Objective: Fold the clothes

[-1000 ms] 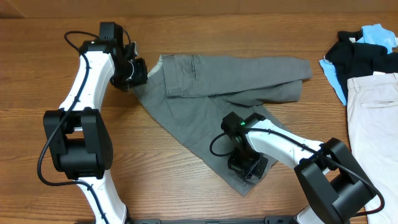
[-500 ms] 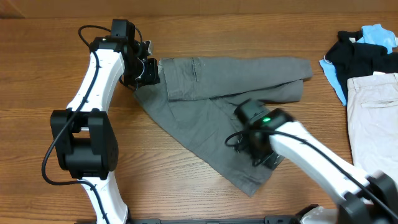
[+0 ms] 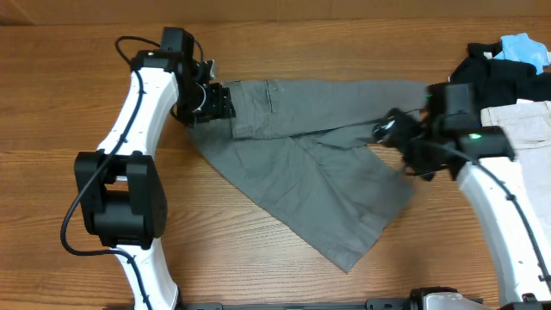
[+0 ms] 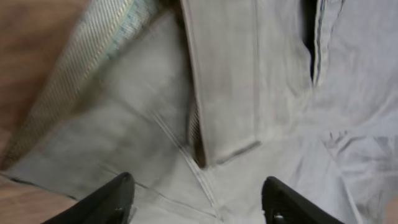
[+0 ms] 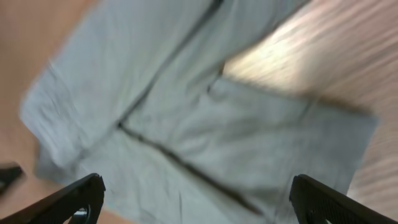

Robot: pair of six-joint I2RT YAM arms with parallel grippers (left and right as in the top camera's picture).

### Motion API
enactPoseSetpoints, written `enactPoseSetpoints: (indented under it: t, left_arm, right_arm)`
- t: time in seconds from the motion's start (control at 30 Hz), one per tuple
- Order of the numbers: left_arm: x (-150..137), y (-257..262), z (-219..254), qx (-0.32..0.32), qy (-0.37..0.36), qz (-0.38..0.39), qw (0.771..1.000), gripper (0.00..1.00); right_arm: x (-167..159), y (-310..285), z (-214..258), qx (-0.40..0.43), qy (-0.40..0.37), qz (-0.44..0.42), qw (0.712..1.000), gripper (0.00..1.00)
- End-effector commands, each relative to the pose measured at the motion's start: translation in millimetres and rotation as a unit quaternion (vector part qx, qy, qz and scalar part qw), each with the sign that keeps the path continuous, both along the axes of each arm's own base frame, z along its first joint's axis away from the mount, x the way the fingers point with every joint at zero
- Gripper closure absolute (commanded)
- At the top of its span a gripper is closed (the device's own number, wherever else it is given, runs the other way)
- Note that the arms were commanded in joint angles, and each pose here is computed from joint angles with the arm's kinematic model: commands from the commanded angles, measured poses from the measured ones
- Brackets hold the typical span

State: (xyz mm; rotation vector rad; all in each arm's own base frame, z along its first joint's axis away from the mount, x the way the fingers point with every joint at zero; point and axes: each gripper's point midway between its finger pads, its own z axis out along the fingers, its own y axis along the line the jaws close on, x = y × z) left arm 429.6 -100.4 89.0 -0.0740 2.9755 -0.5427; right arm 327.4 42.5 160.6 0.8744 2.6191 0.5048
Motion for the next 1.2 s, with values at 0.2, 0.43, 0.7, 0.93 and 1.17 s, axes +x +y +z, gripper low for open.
enactPoseSetpoints:
  t: [0.2, 0.43, 0.7, 0.93, 1.17]
  left_arm:
    - [-4, -13, -6, 0.05, 0.014, 0.044, 0.998, 0.32]
    - [-7, -28, -46, 0.002, 0.066, 0.031, 0.997, 0.37]
    - [-8, -38, -68, -0.012, 0.084, 0.024, 0.996, 0.4]
    - [1, -43, -62, -0.034, 0.063, 0.009, 0.997, 0.5]
    - [5, -43, -44, -0.036, 0.04, 0.002, 0.999, 0.63]
  right_arm:
    - [18, -52, 18, 0.012, -0.047, -0.059, 0.997, 0.0]
    - [19, -54, 19, 0.012, -0.049, -0.061, 0.997, 0.0]
    - [20, -62, 18, -0.009, -0.05, -0.071, 0.996, 0.0]
    - [20, -68, 12, -0.026, -0.042, -0.078, 0.996, 0.0]
    - [21, -68, -4, -0.038, -0.022, -0.048, 0.998, 0.0]
